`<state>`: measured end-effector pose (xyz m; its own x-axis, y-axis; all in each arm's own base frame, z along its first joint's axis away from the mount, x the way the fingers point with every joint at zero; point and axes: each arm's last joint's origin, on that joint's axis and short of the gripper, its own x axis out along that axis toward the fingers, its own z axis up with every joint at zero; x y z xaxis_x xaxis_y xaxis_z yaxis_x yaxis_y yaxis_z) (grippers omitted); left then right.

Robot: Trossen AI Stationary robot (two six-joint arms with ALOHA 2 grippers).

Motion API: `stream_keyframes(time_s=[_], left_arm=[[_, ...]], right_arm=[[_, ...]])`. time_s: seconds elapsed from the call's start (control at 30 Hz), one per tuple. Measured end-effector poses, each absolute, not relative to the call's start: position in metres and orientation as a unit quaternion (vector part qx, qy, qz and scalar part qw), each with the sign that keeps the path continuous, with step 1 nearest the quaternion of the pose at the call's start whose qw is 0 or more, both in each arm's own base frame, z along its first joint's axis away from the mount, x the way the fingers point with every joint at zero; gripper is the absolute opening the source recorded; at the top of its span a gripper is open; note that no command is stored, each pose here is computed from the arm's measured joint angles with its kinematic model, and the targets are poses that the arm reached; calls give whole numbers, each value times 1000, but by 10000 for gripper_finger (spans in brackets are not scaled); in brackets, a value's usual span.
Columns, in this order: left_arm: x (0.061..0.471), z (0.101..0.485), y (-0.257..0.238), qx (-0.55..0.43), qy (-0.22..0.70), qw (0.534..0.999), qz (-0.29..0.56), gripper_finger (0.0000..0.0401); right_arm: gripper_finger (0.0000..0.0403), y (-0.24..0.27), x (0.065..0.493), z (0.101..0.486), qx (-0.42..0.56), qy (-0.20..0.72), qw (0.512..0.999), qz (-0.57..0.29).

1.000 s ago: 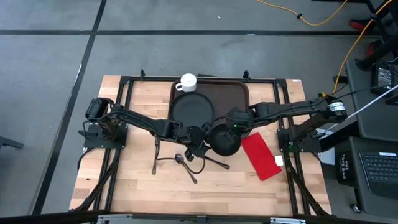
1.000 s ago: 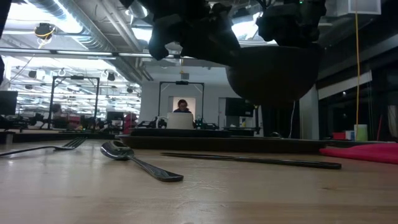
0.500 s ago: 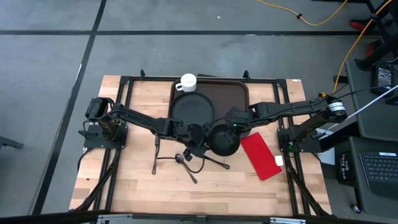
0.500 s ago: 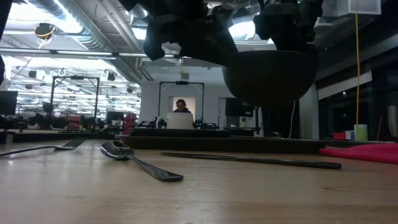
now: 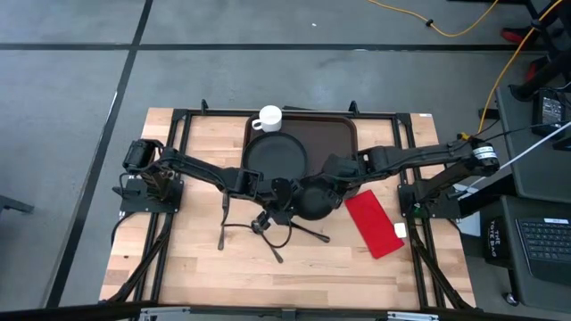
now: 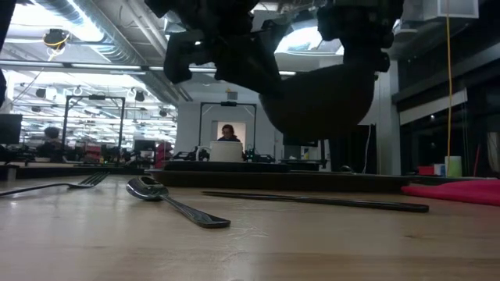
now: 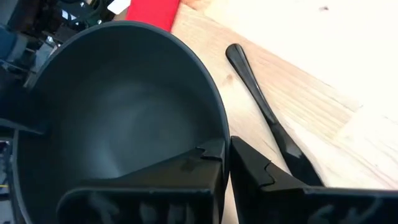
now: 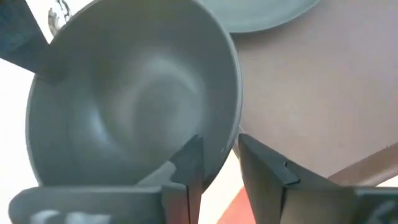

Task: Set up tray
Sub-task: Put the black bowl on top of the black plate on the brown serving tray

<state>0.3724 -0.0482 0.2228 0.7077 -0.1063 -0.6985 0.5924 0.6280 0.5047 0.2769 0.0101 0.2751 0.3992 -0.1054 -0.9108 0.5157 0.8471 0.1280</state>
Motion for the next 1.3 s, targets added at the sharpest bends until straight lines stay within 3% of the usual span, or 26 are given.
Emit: stream_keyframes(time_s=[0.3, 0.63, 0.87, 1.3], left_arm=[[368, 223, -48, 372, 339, 838, -212, 3], [334, 266, -31, 333, 358, 852, -185, 3], [306, 287, 3, 256, 354, 887, -149, 3], [280, 257, 50, 191, 402, 894, -58, 3]], right_arm=[[109, 10, 284, 310, 182, 473, 845, -172], [96, 9, 285, 343, 74, 426, 881, -191], [10, 17, 288, 319, 27, 416, 892, -175], [12, 18, 268, 256, 38, 290, 948, -124]])
